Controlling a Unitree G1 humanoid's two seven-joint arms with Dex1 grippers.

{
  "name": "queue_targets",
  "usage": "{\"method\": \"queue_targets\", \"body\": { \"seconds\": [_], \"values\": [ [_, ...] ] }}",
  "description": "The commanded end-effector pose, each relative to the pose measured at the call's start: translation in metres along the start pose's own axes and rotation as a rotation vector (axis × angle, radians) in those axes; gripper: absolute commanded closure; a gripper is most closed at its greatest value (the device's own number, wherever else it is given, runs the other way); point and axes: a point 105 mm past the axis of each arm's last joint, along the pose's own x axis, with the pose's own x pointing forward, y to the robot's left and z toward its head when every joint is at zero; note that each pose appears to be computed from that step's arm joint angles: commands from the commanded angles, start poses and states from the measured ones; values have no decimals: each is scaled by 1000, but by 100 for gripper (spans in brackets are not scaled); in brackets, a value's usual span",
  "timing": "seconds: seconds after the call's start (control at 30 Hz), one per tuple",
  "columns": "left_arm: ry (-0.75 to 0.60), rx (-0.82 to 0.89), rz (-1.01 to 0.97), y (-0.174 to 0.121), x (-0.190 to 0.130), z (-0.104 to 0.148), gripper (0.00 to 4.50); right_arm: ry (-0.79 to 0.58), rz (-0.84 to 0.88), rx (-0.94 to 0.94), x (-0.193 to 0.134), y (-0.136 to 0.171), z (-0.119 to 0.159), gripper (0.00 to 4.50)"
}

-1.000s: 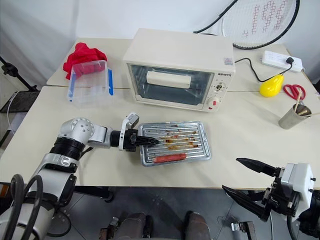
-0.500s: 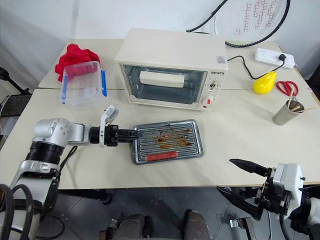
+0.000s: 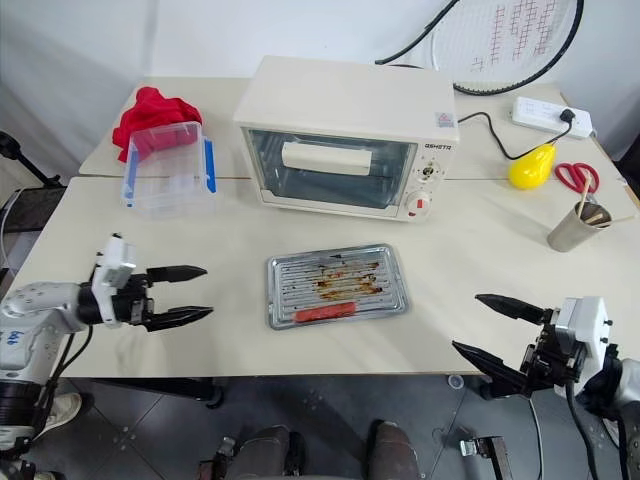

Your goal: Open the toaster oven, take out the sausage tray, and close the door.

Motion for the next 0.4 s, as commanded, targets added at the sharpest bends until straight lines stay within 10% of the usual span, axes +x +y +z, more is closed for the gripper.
{"method": "queue_targets", "body": {
  "seconds": [0.03,0.4],
  "values": [
    [-9,174,57,2,-22,13,2,30,115,-99,2,10,5,0],
    [-69,190,44,-8,-9,12,2,-49,136,-142,22,5,14,0]
  ]
}}
